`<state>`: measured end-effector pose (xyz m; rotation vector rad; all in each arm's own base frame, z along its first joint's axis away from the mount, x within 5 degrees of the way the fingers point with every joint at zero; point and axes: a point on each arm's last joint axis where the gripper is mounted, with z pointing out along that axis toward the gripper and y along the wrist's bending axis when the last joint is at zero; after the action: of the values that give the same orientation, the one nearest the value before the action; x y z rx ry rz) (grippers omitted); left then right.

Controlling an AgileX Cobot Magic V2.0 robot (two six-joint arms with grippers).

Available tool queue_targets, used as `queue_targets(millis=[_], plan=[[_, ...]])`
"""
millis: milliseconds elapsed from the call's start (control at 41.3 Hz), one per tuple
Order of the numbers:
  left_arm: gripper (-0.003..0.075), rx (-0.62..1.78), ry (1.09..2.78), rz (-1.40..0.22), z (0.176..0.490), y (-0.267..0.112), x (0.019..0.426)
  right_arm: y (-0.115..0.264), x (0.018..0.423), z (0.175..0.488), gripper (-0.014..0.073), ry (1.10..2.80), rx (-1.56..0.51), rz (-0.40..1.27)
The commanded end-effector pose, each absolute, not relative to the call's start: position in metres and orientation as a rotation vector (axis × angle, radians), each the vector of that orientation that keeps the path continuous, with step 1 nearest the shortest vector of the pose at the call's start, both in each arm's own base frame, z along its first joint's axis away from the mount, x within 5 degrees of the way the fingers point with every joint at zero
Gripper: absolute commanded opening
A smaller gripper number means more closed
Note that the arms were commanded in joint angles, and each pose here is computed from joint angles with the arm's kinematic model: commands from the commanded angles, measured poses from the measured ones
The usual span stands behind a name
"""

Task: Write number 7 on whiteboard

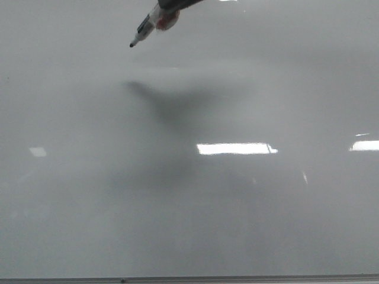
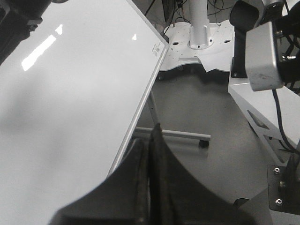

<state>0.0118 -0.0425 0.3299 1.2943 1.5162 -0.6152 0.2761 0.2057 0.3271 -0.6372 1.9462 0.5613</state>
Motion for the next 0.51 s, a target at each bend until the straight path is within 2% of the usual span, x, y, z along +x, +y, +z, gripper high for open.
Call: queue_targets(millis=[0,484], plan=[[-0.0020,1.231,1.463,-0.664,0.343,-0.044,0.012,0.201,0.281,0.348,-0.0068,1.857,-0.552,0.555],[-0.0020,1.231,1.463,-0.664,0.343,-0.044,0.012,0.208,0.299,0.327,-0.0068,1.872,-0.512,0.505]])
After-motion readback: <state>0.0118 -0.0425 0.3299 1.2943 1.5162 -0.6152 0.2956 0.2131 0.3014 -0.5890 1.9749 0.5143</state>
